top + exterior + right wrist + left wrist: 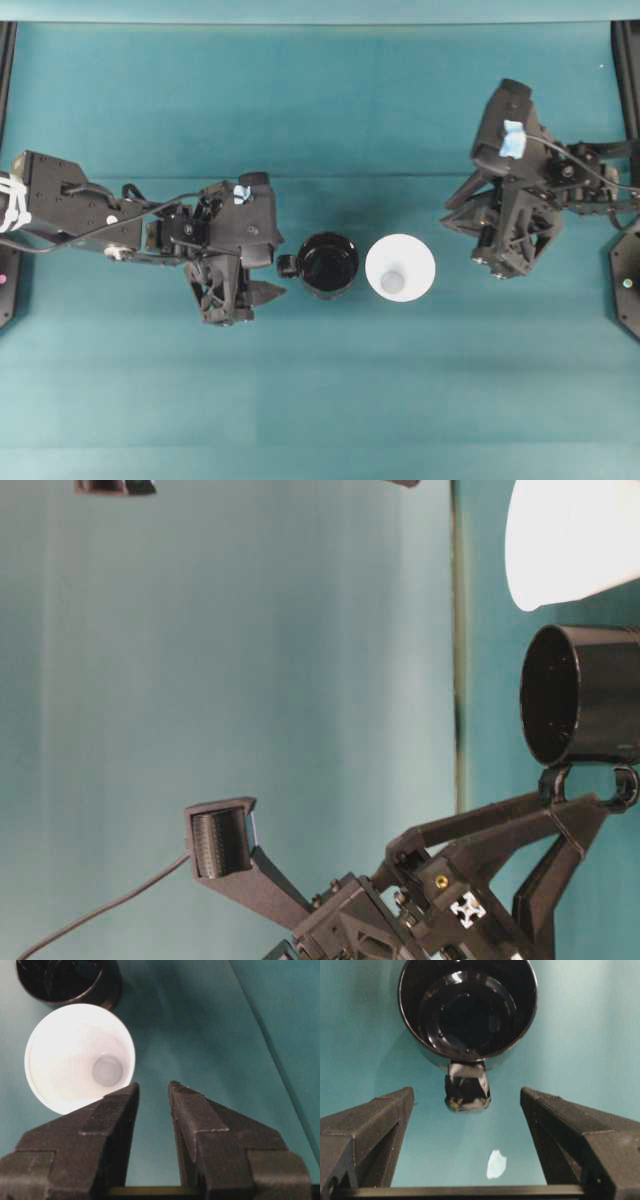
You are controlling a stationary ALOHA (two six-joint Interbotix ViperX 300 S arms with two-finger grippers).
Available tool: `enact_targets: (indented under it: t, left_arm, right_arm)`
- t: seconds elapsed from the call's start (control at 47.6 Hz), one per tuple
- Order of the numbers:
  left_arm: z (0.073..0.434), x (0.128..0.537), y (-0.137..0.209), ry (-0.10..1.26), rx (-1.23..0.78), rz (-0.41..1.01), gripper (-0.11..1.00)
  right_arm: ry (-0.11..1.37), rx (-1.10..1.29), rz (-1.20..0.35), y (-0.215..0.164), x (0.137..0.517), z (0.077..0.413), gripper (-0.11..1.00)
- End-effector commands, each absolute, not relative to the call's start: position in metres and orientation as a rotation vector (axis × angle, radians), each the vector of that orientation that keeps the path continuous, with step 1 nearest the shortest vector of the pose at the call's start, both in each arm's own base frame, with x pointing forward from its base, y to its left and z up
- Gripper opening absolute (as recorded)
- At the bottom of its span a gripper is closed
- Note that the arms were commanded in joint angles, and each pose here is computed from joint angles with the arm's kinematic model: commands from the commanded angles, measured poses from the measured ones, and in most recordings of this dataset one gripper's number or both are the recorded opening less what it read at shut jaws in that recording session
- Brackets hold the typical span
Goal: Put a paper cup into the cup holder on your left arm.
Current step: 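Release the mug handle and move the right gripper toward the white cup, then grasp the white paper cup rim with the right gripper and lift it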
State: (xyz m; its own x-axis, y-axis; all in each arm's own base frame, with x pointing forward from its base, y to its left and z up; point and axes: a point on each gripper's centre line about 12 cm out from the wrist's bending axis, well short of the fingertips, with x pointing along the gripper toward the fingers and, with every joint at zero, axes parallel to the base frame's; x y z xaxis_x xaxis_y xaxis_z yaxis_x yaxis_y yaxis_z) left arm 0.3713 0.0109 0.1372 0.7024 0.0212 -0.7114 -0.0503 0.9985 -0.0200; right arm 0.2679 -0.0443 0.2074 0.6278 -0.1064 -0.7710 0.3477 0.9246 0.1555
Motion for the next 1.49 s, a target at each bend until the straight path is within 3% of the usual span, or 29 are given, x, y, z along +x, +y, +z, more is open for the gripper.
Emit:
enact_targets:
  t: [0.0, 0.147, 0.357, 0.42, 1.072, 1.303, 1.408, 1.471]
  left_arm:
    - [0.145, 0.370, 0.010, 0.779, -0.033, 0.035, 0.93]
    - [0.148, 0.363, 0.009, 0.785, -0.034, 0.035, 0.93]
    - [0.155, 0.347, 0.009, 0.779, -0.035, 0.035, 0.93]
    - [0.155, 0.343, 0.008, 0.786, -0.045, 0.038, 0.93]
    - [0.141, 0.314, 0.002, 0.842, -0.127, 0.062, 0.93]
    - [0.139, 0.312, 0.002, 0.847, -0.130, 0.064, 0.92]
    - [0.138, 0.310, 0.002, 0.853, -0.129, 0.065, 0.92]
    - [0.138, 0.310, 0.002, 0.851, -0.128, 0.064, 0.92]
  right_arm:
    - [0.822, 0.317, -0.267, -0.044, 0.268, 0.215, 0.35]
    - [0.825, 0.314, -0.268, -0.045, 0.269, 0.213, 0.47]
    - [0.895, 0.322, -0.280, -0.047, 0.274, 0.198, 0.93]
    - [0.913, 0.322, -0.280, -0.047, 0.279, 0.193, 0.98]
    - [1.040, 0.310, -0.282, -0.053, 0.324, 0.134, 0.96]
    - [1.047, 0.300, -0.264, -0.046, 0.326, 0.133, 0.94]
    - [1.043, 0.299, -0.256, -0.043, 0.328, 0.134, 0.87]
    - [1.031, 0.295, -0.244, -0.039, 0.330, 0.137, 0.74]
